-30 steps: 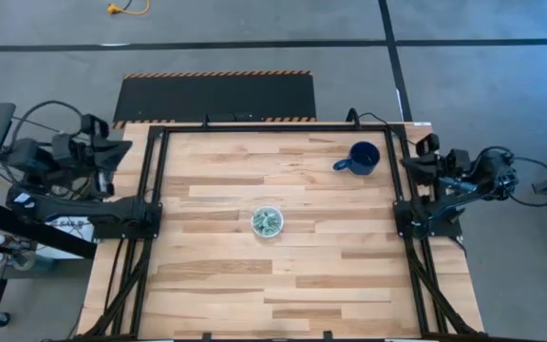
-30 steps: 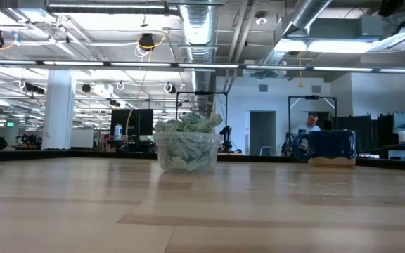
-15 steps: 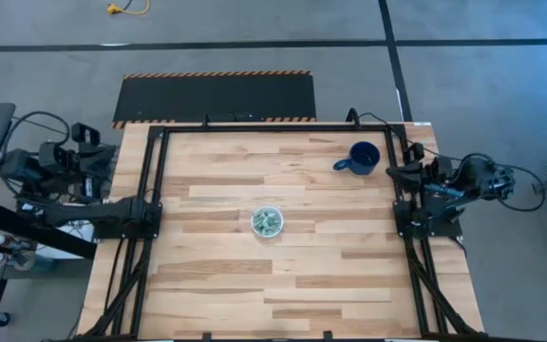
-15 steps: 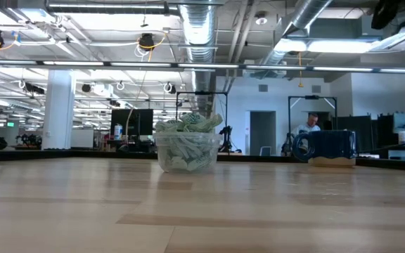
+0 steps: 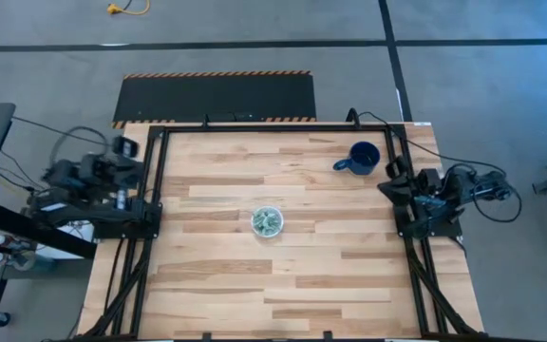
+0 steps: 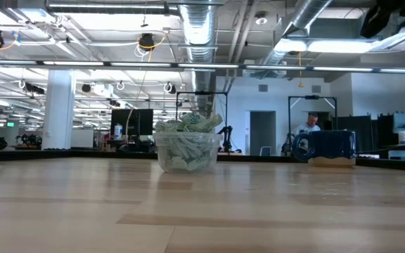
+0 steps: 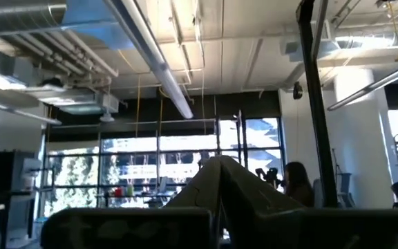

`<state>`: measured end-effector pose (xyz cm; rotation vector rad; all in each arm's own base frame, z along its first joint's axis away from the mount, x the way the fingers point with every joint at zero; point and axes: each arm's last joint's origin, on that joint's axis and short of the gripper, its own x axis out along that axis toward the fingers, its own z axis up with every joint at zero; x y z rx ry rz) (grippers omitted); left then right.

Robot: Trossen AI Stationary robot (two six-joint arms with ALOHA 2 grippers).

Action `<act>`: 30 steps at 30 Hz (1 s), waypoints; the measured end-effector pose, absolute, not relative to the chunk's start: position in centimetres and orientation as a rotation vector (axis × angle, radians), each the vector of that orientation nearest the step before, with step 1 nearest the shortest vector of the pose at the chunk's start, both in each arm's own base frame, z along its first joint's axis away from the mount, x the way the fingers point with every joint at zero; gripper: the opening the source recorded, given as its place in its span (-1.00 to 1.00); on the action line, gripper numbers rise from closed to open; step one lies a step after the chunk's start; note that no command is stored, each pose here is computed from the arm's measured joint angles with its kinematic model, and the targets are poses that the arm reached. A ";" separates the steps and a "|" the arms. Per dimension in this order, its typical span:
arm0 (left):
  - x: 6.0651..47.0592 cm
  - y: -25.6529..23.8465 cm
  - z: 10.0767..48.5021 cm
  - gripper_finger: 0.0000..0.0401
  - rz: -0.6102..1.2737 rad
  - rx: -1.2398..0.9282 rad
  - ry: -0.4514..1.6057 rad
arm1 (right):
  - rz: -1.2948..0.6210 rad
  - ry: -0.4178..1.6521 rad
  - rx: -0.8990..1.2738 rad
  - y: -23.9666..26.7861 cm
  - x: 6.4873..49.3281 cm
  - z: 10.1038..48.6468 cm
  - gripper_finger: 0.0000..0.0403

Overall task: Pick and place items into bin
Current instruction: Return to Home Position

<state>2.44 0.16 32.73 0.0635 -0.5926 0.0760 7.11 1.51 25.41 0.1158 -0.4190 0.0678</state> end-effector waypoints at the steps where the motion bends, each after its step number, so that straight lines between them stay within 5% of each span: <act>1: 3.1 0.2 31.9 -1.00 0.073 0.052 -0.588 | 0.072 -0.429 0.125 1.6 7.2 25.1 -1.00; 15: 7.6 0.5 23.3 -1.00 0.045 -0.054 -0.617 | 0.094 -0.435 0.196 1.9 8.3 22.0 -1.00; 30: 8.8 0.6 20.7 -1.00 0.051 -0.075 -0.442 | 0.111 -0.344 0.215 2.1 8.9 20.0 -1.00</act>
